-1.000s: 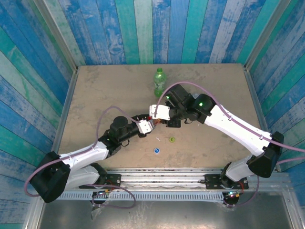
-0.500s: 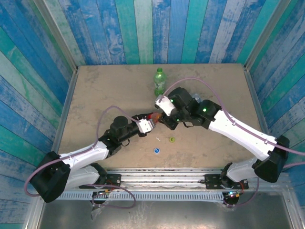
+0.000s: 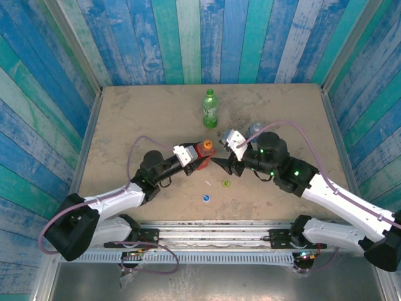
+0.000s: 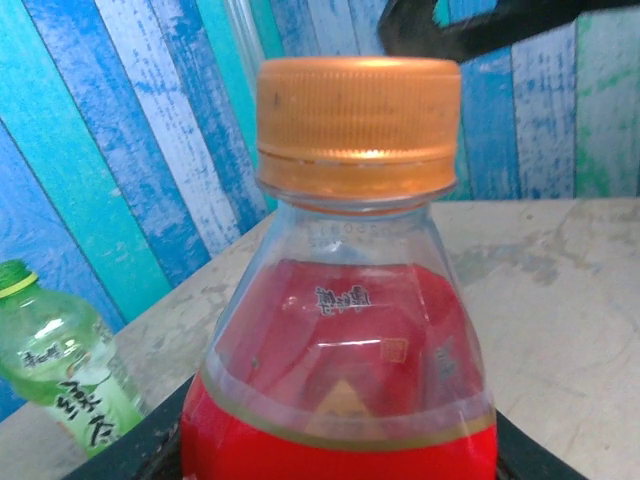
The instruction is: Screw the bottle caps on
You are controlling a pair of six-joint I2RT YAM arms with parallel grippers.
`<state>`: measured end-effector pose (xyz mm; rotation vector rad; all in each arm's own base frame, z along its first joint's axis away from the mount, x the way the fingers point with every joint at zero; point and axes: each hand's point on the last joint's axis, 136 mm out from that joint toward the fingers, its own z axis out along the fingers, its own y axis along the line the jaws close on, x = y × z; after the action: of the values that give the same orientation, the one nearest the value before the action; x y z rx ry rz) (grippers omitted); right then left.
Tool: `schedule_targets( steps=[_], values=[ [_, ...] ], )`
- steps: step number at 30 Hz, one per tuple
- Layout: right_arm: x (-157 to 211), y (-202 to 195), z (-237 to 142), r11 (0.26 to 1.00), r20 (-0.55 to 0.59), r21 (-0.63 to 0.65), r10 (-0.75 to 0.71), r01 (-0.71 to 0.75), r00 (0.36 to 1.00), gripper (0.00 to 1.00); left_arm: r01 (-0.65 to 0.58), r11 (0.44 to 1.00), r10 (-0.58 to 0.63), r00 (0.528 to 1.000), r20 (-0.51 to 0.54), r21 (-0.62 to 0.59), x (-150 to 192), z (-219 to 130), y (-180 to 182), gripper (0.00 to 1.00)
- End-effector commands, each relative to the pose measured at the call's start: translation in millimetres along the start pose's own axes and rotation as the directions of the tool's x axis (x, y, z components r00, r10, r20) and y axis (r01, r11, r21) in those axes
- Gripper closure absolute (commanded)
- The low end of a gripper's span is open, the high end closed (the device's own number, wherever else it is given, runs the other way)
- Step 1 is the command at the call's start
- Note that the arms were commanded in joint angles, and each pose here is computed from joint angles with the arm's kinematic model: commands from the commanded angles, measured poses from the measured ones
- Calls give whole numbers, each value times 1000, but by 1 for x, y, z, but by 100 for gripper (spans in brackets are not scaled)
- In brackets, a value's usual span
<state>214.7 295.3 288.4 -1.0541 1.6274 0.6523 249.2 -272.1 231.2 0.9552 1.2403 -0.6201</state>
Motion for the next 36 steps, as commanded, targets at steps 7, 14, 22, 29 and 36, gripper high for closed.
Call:
schedule_targets(
  steps=[7,14,22,29,36],
  values=[
    [-24,-2,29,997,115,-49,65,-60,991,49,30,998,-33,998,48,54,-8,0,-8,51],
    [-19,-3,34,998,98,-50,47,-42,994,67,26,998,-26,1000,15,58,1,3,-8,50],
    [-23,-12,33,997,88,-8,76,-76,993,79,38,996,-39,999,10,78,-1,7,-9,23],
    [-22,-77,20,952,47,269,136,-144,990,78,93,995,-90,994,66,-43,-19,-2,11,6],
    [-28,-172,-5,855,108,467,198,-226,974,77,199,974,-183,973,143,-110,-30,-6,25,6]
  ],
)
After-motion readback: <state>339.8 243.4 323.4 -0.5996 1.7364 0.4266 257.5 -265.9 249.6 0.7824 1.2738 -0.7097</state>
